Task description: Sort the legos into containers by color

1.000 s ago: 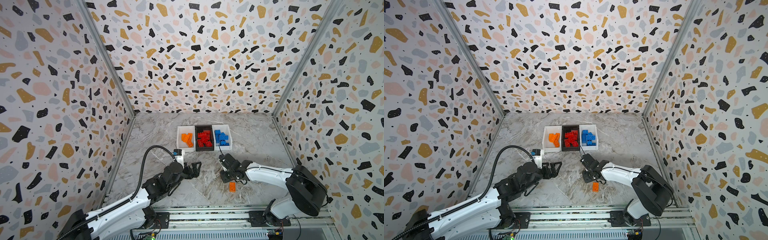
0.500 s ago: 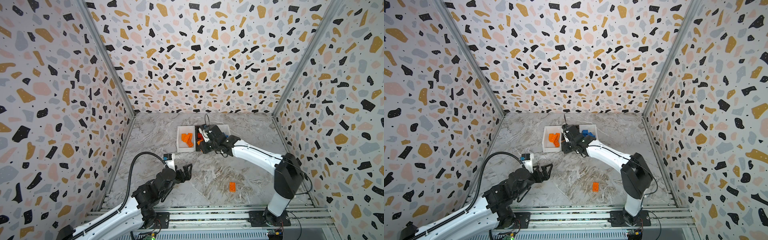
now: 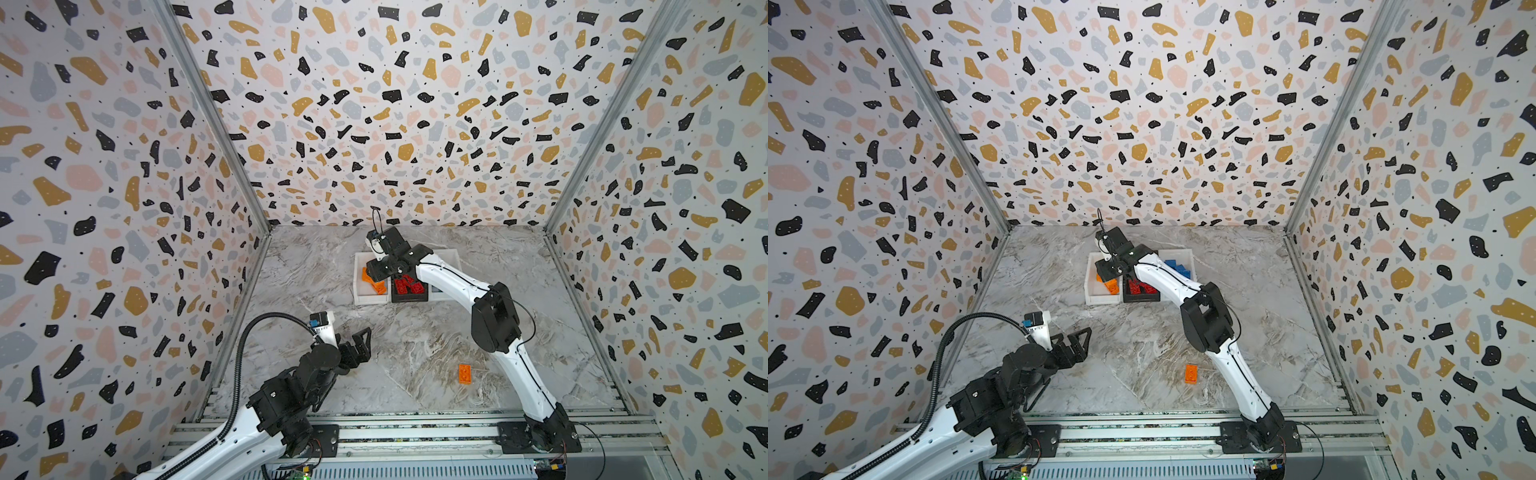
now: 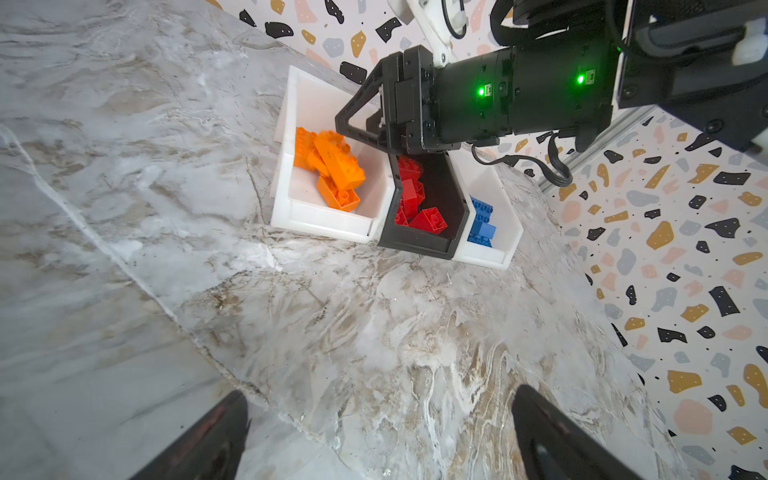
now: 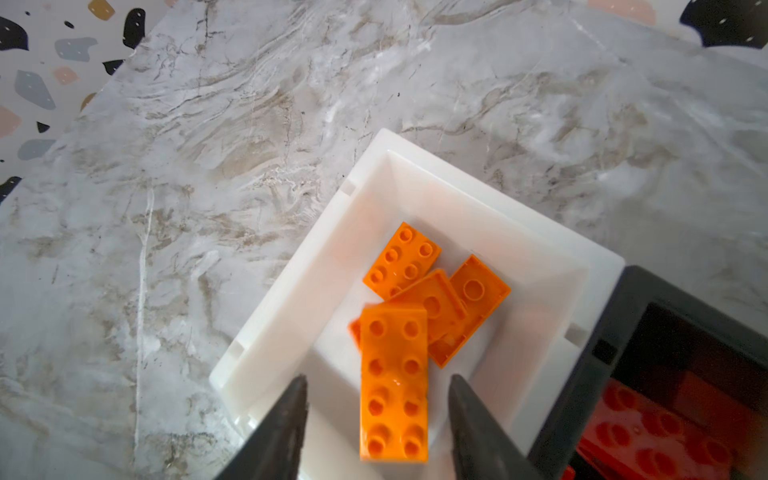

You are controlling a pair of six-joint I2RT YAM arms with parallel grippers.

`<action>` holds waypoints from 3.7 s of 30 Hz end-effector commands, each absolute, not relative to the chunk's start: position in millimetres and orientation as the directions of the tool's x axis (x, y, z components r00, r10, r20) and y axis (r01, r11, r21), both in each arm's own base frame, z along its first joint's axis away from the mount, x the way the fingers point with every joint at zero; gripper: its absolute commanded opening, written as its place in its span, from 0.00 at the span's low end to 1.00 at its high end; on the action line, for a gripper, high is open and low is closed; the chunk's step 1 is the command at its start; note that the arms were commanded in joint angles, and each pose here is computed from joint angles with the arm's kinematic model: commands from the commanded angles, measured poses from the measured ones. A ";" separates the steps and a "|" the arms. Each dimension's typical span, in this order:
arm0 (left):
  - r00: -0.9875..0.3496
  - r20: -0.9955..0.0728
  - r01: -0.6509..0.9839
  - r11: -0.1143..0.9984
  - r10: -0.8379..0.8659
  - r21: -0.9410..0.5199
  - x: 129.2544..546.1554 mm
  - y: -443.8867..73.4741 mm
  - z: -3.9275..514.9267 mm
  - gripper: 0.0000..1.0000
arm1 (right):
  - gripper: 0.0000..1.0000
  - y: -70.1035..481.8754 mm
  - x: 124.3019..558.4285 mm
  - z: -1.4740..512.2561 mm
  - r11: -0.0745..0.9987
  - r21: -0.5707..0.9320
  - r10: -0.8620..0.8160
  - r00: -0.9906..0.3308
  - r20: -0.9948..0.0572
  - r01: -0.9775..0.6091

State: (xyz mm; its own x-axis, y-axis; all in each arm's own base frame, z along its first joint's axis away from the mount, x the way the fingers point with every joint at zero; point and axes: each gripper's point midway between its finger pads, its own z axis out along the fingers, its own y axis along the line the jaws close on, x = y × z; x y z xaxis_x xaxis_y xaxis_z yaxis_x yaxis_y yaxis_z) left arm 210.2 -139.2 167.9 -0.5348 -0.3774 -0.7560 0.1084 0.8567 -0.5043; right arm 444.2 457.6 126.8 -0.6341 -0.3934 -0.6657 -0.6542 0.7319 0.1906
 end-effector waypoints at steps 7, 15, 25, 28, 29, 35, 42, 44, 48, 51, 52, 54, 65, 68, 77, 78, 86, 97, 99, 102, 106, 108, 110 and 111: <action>-0.533 -0.785 0.236 0.836 -0.315 -0.496 216.5 -168.8 177.8 1.00 | 0.63 386.7 387.7 179.2 0.819 0.119 -0.353 -0.656 -0.667 -0.561; -0.571 -0.798 0.422 0.766 -0.191 -0.485 221.3 -225.6 181.1 1.00 | 0.60 241.9 265.8 126.2 0.945 0.140 -0.175 -0.817 -0.549 -0.297; -0.597 -0.787 0.483 0.713 -0.156 -0.508 229.7 -261.3 182.3 1.00 | 0.60 175.1 191.6 73.9 0.970 0.231 0.037 -0.896 -0.443 -0.074; -0.602 -0.783 0.475 0.716 -0.160 -0.512 228.4 -258.8 182.7 1.00 | 0.59 173.3 186.0 61.7 0.972 0.225 0.039 -0.910 -0.413 -0.061; -0.602 -0.782 0.469 0.722 -0.161 -0.509 227.6 -255.8 182.1 1.00 | 0.59 172.3 183.5 56.8 0.974 0.218 0.038 -0.916 -0.399 -0.055; -0.576 -0.792 0.427 0.751 -0.203 -0.504 222.4 -231.6 183.9 1.00 | 0.59 179.0 167.8 35.4 0.974 0.218 0.011 -0.938 -0.346 -0.069; -0.568 -0.793 0.404 0.765 -0.219 -0.501 219.2 -219.4 182.3 1.00 | 0.42 184.8 155.9 21.2 0.976 0.204 -0.015 -0.956 -0.293 -0.077; -0.564 -0.796 0.398 0.771 -0.221 -0.496 219.9 -217.3 182.0 1.00 | 0.34 187.8 156.0 23.5 0.977 0.194 -0.030 -0.955 -0.294 -0.090; -0.553 -0.802 0.389 0.783 -0.224 -0.486 222.1 -214.4 181.9 1.00 | 0.32 203.1 176.7 52.2 0.974 0.182 -0.059 -0.928 -0.369 -0.135; -0.550 -0.805 0.376 0.795 -0.222 -0.476 223.5 -211.4 179.9 1.00 | 0.32 229.1 208.5 88.0 0.961 0.198 -0.083 -0.882 -0.465 -0.195; -0.548 -0.806 0.369 0.801 -0.223 -0.472 224.1 -209.8 179.1 1.00 | 0.32 238.8 220.0 99.0 0.955 0.205 -0.089 -0.867 -0.491 -0.215; -0.548 -0.806 0.351 0.814 -0.224 -0.464 225.1 -205.8 176.9 1.00 | 0.32 264.8 246.4 120.9 0.937 0.220 -0.113 -0.833 -0.542 -0.270; -0.530 -0.795 0.222 0.857 -0.295 -0.466 217.9 -165.7 167.5 1.00 | 0.32 389.4 365.9 157.3 0.855 0.183 -0.266 -0.712 -0.651 -0.486; -0.511 -0.797 0.195 0.859 -0.323 -0.473 214.9 -153.4 168.9 1.00 | 0.32 407.1 389.3 150.8 0.844 0.169 -0.296 -0.703 -0.647 -0.510; -0.437 -0.824 0.098 0.892 -0.360 -0.442 220.2 -126.4 179.0 1.00 | 0.69 442.0 430.5 153.5 0.807 0.177 -0.327 -0.677 -0.660 -0.563; -0.424 -0.827 0.075 0.896 -0.369 -0.438 221.8 -122.2 180.2 1.00 | 0.80 444.4 429.3 158.3 0.798 0.180 -0.331 -0.669 -0.666 -0.575; -0.246 -0.904 -0.112 0.937 -0.349 -0.331 236.6 -81.4 209.2 1.00 | 0.99 398.0 394.2 216.5 0.796 0.115 -0.327 -0.581 -0.746 -0.595; -0.009 -0.997 -0.447 0.892 -0.074 -0.062 238.6 -19.9 232.9 1.00 | 0.99 186.9 322.7 184.0 0.952 -0.040 -0.200 -0.518 -0.832 -0.304; 0.037 -0.996 -0.479 0.873 -0.084 -0.092 240.3 -9.1 230.2 1.00 | 0.99 163.7 304.8 189.0 0.959 -0.105 -0.209 -0.410 -0.888 -0.262; 0.069 -0.994 -0.523 0.845 -0.088 -0.111 248.6 12.5 220.6 1.00 | 0.99 145.9 280.3 208.6 0.952 -0.135 -0.194 -0.200 -0.960 -0.273; 0.107 -0.991 -0.556 0.822 -0.083 -0.128 255.4 39.3 209.0 1.00 | 0.99 109.1 268.0 222.9 0.964 -0.199 -0.202 0.001 -0.979 -0.175; 0.149 -0.985 -0.575 0.803 -0.083 -0.154 252.3 53.4 202.1 1.00 | 0.99 79.2 275.8 218.6 0.981 -0.184 -0.185 0.002 -0.983 -0.061; 0.139 -0.988 -0.606 0.783 -0.065 -0.137 251.9 65.2 194.8 1.00 | 0.99 58.0 287.0 207.8 0.988 -0.153 -0.153 -0.034 -0.988 -0.017; 0.112 -0.993 -0.616 0.781 -0.045 -0.105 253.6 67.7 190.6 1.00 | 0.99 48.7 292.2 202.2 0.991 -0.134 -0.134 -0.042 -0.990 -0.003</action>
State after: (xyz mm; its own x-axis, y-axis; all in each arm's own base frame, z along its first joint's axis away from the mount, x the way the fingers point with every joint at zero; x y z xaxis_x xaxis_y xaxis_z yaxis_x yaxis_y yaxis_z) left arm 249.8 64.9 165.6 -0.0163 -0.0326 -0.9993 -0.6365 0.7711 -0.0148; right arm 282.1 66.9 183.9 -0.1257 -0.1707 -0.9773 -0.0661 0.9843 -0.1634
